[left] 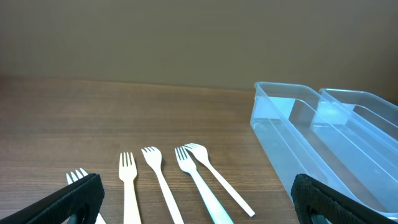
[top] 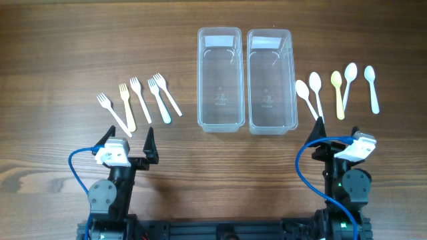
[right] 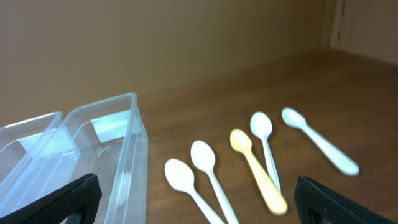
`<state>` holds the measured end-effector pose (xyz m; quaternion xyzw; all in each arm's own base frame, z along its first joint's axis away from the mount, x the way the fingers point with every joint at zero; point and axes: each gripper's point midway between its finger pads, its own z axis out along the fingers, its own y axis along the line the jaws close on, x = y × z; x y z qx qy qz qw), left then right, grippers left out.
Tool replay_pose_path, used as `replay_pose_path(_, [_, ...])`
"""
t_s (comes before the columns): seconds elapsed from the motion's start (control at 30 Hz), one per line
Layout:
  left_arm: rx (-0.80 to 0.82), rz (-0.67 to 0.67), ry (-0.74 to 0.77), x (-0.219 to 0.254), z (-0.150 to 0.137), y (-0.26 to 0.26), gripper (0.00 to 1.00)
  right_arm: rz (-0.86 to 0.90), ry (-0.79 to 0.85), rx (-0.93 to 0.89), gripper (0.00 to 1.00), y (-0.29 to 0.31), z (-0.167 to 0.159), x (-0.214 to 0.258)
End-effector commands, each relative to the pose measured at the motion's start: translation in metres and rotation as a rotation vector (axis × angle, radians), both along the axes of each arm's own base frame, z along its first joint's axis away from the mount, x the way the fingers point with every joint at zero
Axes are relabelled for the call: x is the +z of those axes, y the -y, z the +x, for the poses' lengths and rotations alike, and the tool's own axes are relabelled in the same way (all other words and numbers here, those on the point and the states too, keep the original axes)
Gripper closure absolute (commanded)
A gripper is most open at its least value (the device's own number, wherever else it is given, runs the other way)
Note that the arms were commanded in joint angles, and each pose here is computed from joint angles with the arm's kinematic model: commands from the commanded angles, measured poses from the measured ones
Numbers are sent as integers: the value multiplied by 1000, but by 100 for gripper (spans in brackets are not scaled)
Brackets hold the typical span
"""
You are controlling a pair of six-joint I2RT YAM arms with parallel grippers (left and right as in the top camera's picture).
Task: Pack container
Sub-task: 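Move the right gripper over the yellow spoon and lower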
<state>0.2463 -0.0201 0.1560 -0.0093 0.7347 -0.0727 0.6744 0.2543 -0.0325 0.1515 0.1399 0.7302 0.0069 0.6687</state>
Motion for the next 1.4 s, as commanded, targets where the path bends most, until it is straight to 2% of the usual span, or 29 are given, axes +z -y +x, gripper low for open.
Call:
replay_pose_path(0.0, [-19, 18, -12, -3, 0, 3, 0, -62, 18, 7, 0, 0, 5, 15])
replay_pose_path(0.2, [-19, 18, -12, -3, 0, 3, 0, -164, -22, 17, 0, 0, 23, 53])
replay_pose_path(0.33, [-19, 18, -12, -3, 0, 3, 0, -189, -36, 25, 0, 0, 55, 104])
replay_pose_path(0.4, [-19, 18, -12, -3, 0, 3, 0, -214, -56, 95, 0, -11, 78, 138])
replay_pose_path(0.53, [-19, 18, -12, -3, 0, 3, 0, -243, -169, 171, 0, -20, 110, 175])
replay_pose_path(0.7, [-19, 18, -12, -3, 0, 3, 0, -299, -352, 213, 0, -19, 137, 190])
replay_pose_path(0.9, [-19, 18, -12, -3, 0, 3, 0, -294, -529, 238, 0, -15, 152, 169])
replay_pose_path(1.07, [-19, 18, -12, -3, 0, 3, 0, -242, -710, 219, 0, 4, 151, 121])
replay_pose_path(1.23, [-19, 18, -12, -3, 0, 3, 0, -118, -883, 179, 0, 32, 143, 71])
replay_pose_path(1.37, [-19, 18, -12, -3, 0, 3, 0, -77, -928, 181, 0, 42, 143, 53])
